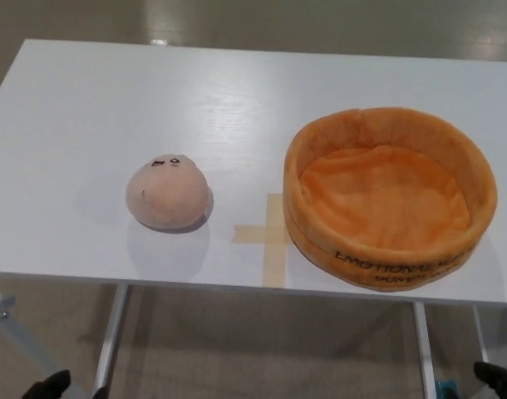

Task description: Use the left hand to pick up the pink round toy on the left and place it inside the orange plate on the desk.

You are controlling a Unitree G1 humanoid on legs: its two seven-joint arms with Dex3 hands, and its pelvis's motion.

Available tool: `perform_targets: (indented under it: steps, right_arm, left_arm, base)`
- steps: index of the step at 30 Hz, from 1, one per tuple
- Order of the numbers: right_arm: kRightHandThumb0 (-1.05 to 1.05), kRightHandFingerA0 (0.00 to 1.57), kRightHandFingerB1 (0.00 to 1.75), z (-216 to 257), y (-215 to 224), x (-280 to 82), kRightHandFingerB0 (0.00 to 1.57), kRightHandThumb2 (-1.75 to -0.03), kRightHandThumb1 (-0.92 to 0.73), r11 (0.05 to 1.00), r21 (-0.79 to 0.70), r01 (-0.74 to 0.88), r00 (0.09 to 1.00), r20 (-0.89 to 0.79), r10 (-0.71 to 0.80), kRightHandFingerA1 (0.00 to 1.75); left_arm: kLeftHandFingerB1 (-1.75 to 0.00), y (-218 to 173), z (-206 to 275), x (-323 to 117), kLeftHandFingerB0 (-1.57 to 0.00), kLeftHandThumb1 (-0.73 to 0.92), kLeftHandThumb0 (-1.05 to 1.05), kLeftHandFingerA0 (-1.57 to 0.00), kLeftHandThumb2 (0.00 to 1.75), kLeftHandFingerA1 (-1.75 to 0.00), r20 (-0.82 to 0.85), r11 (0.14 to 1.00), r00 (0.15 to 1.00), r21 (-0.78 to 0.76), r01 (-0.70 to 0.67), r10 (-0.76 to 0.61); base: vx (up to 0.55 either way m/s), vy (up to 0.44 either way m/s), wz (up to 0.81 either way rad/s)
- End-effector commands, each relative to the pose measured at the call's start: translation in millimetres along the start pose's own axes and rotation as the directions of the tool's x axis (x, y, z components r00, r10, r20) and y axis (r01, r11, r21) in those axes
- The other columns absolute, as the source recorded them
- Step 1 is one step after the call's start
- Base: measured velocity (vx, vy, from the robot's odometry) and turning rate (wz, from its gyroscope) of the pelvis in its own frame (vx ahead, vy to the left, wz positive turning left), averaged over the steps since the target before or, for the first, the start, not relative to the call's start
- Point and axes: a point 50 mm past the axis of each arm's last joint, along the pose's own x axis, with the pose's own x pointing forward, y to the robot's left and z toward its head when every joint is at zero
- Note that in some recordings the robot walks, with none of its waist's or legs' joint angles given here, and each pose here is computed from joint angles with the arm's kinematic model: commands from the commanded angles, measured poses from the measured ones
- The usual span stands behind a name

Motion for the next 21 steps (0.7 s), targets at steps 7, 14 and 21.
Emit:
perform_targets:
  steps: [7, 14, 21]
  right_arm:
    - [-0.48, 0.42, 0.65, 0, -2, -2, 0.12, -0.96, -0.41, 0.997, 0.038, 0.061, 0.997, 0.044, -0.063, 0.85]
    - [-0.5, 0.37, 0.63, -3, -2, -3, 0.11, -0.95, -0.38, 0.998, 0.031, 0.053, 0.998, 0.043, -0.054, 0.79]
    - [-0.5, 0.26, 0.73, -1, -4, -2, 0.04, -0.77, -0.48, 0.999, 0.01, 0.041, 0.998, 0.05, -0.041, 0.9]
  left_arm:
    - [-0.35, 2, 1, -2, -0.22, 0.48, -0.42, -0.21, 0.65, -0.4, 0.053, 0.999, 0.998, -0.036, -0.025, 0.026]
    - [-0.25, 4, -2, -3, -0.11, 0.54, -0.42, -0.06, 0.59, -0.25, 0.049, 0.993, 0.992, 0.005, 0.12, -0.12]
    - [-0.28, 15, 3, -8, -0.09, 0.38, -0.57, -0.07, 0.69, -0.28, 0.071, 0.92, 0.929, 0.188, 0.345, -0.363]
  base:
    - [0.0, 0.0, 0.0]
    - [0.0, 0.0, 0.0]
    - [0.0, 0.0, 0.0]
